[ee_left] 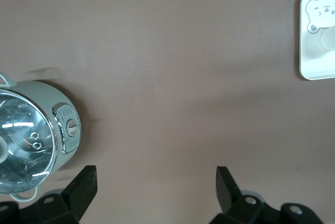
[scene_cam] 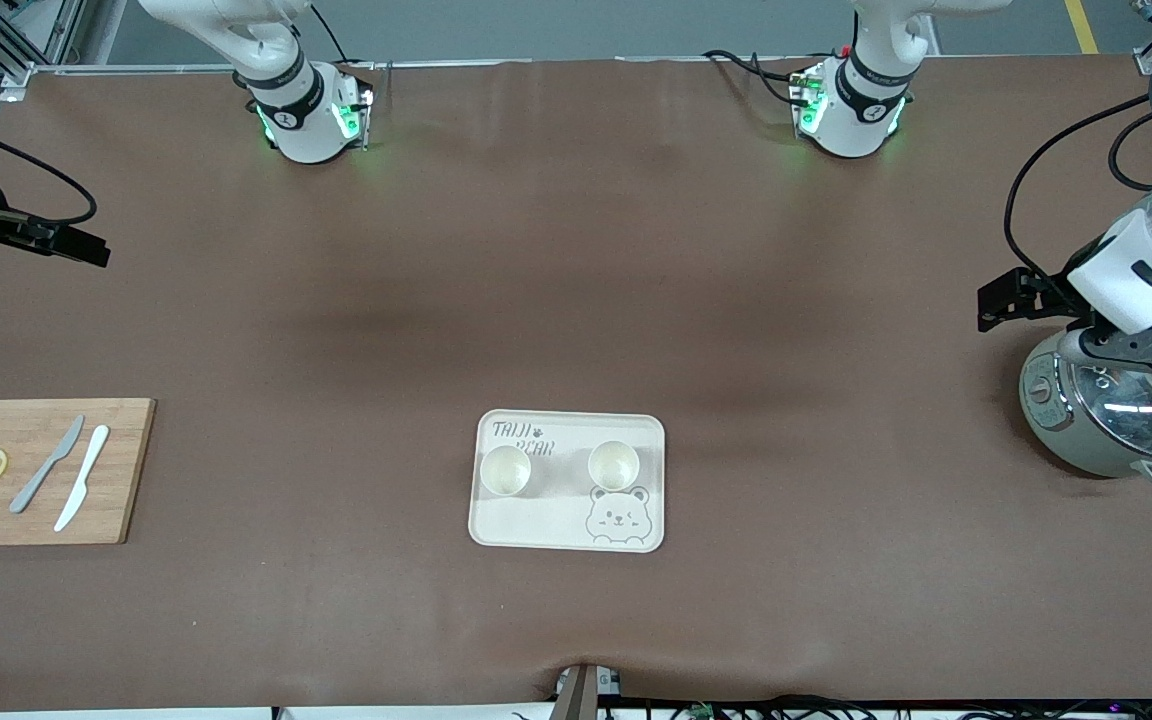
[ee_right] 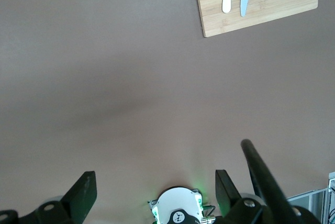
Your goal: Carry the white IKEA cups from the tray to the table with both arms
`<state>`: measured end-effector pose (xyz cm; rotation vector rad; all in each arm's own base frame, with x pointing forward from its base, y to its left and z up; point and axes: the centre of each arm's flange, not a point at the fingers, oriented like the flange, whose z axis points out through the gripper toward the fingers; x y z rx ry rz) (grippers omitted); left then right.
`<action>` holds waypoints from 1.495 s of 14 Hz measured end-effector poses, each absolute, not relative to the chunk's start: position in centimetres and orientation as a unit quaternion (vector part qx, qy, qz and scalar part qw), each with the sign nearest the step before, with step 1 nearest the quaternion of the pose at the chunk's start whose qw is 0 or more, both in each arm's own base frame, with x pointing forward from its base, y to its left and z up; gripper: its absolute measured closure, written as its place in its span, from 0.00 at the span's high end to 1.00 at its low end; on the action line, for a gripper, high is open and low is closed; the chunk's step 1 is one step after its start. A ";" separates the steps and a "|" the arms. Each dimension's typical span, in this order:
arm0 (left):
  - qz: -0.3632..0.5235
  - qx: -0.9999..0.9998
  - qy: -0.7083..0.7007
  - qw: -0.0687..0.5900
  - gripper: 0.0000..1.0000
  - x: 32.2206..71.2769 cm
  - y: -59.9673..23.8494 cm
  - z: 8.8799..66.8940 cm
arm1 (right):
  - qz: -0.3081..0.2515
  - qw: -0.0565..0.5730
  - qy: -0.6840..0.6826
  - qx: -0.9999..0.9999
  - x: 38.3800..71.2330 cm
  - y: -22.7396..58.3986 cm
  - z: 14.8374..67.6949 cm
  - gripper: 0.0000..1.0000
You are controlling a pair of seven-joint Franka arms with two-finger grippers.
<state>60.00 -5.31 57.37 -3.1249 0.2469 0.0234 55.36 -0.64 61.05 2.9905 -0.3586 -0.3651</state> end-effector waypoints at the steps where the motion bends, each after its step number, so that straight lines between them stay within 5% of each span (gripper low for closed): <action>1: 0.007 -0.997 0.079 0.003 1.00 60.0 -5.3 57.4 | -0.120 0.054 -0.118 0.984 55.4 -0.6 61.0 1.00; 12: 0.008 -0.998 0.062 -0.002 1.00 60.6 -7.8 56.0 | -0.124 0.051 -0.114 0.984 55.3 0.0 61.0 1.00; 21: -0.007 -1.000 -0.013 -0.011 1.00 62.7 -20.8 51.5 | -0.128 0.051 -0.115 0.984 55.2 0.0 60.9 1.00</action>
